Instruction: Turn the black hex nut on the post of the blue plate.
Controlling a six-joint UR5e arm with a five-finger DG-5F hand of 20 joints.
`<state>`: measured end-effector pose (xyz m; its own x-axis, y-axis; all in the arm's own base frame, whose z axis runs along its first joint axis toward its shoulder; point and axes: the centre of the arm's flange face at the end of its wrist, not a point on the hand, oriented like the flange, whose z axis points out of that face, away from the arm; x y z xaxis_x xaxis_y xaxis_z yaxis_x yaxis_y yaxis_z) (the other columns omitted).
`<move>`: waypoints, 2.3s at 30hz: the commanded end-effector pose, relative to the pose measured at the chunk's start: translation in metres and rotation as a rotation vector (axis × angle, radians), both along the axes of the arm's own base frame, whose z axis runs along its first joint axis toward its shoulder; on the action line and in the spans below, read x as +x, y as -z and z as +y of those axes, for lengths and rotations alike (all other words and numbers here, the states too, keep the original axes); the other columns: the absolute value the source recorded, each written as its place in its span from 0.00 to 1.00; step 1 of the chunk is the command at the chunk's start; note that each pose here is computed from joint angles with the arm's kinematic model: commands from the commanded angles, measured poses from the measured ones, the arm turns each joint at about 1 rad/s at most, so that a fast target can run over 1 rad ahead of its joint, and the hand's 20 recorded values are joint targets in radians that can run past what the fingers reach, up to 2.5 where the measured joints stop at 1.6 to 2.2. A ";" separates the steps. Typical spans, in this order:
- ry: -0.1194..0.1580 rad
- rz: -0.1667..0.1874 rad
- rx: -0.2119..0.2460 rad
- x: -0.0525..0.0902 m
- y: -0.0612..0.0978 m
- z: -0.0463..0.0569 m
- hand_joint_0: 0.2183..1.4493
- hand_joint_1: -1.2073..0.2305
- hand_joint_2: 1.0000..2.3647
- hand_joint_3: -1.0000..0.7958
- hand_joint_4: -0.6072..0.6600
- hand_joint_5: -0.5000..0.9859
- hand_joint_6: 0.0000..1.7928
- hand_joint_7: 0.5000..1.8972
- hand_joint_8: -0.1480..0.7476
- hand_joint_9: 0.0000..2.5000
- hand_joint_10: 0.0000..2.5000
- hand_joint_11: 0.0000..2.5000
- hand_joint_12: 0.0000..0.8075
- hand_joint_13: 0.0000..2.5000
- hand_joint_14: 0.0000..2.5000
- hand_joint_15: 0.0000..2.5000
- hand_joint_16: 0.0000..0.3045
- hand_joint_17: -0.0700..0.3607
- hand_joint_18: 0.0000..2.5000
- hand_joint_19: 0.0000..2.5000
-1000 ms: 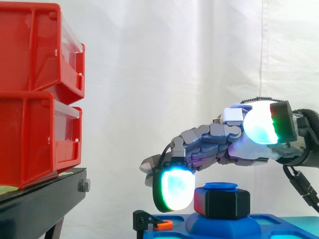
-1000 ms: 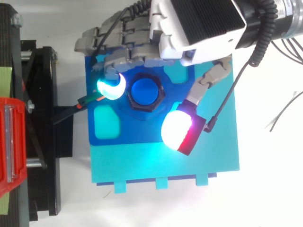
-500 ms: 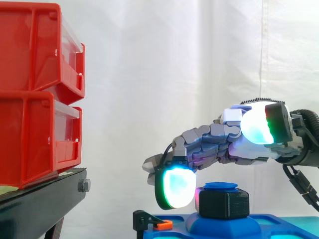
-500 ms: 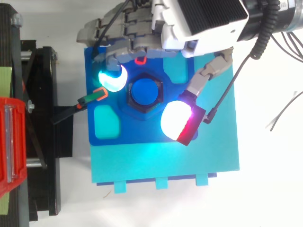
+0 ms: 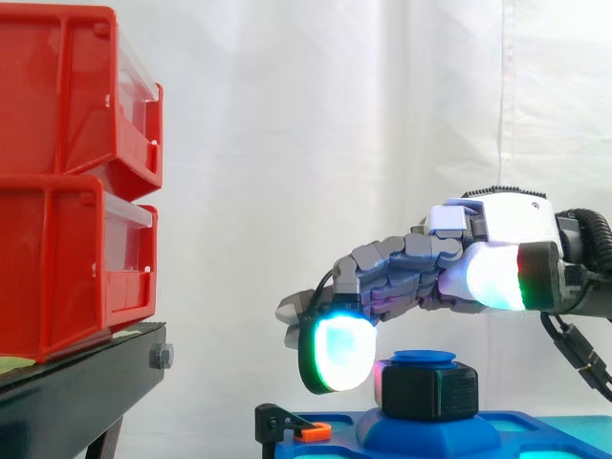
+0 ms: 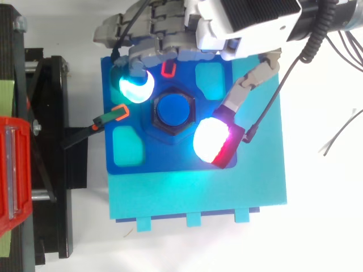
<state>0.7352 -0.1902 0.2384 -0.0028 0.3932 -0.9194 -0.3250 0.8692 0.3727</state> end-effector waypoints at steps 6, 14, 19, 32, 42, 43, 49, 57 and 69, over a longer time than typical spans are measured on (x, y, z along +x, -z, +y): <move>-0.013 -0.030 0.005 0.009 -0.014 0.008 0.06 0.57 0.00 0.28 0.78 0.19 0.28 0.34 0.54 0.12 0.00 0.00 0.57 0.13 0.00 0.05 0.24 0.54 0.16 0.13; -0.031 -0.027 0.005 0.013 -0.014 0.023 0.05 0.37 0.00 0.28 0.74 0.17 0.28 0.31 0.54 0.09 0.00 0.00 0.58 0.12 0.00 0.05 0.24 0.54 0.15 0.13; -0.036 -0.002 0.003 0.012 -0.011 0.029 0.06 0.30 0.00 0.28 0.73 0.16 0.28 0.29 0.54 0.08 0.00 0.01 0.58 0.11 0.00 0.05 0.23 0.54 0.14 0.12; -0.046 0.011 0.000 0.012 -0.008 0.038 0.13 0.18 0.00 0.28 0.68 0.15 0.28 0.28 0.48 0.05 0.00 0.02 0.52 0.07 0.00 0.04 0.20 0.49 0.11 0.13; -0.048 0.012 0.000 0.012 -0.008 0.040 0.15 0.18 0.00 0.28 0.67 0.15 0.28 0.28 0.47 0.05 0.00 0.01 0.51 0.07 0.00 0.04 0.19 0.47 0.11 0.13; -0.046 0.012 0.000 0.012 -0.008 0.038 0.16 0.17 0.00 0.28 0.67 0.15 0.28 0.28 0.47 0.05 0.00 0.01 0.50 0.07 0.00 0.04 0.19 0.47 0.11 0.13; -0.048 0.018 0.001 0.011 -0.004 0.040 0.17 0.15 0.00 0.28 0.67 0.15 0.28 0.27 0.46 0.05 0.00 0.02 0.49 0.07 0.00 0.04 0.19 0.46 0.11 0.13; -0.048 0.018 0.001 0.010 -0.003 0.040 0.22 0.17 0.00 0.28 0.67 0.16 0.28 0.29 0.45 0.06 0.00 0.01 0.47 0.08 0.00 0.04 0.17 0.44 0.12 0.13; -0.042 0.011 0.003 0.009 -0.003 0.035 0.17 0.18 0.00 0.28 0.70 0.16 0.28 0.32 0.47 0.06 0.00 0.01 0.49 0.09 0.00 0.04 0.18 0.46 0.13 0.13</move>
<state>0.7447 -0.1534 0.2416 -0.0318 0.3941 -0.9185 -0.3582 0.8535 0.3786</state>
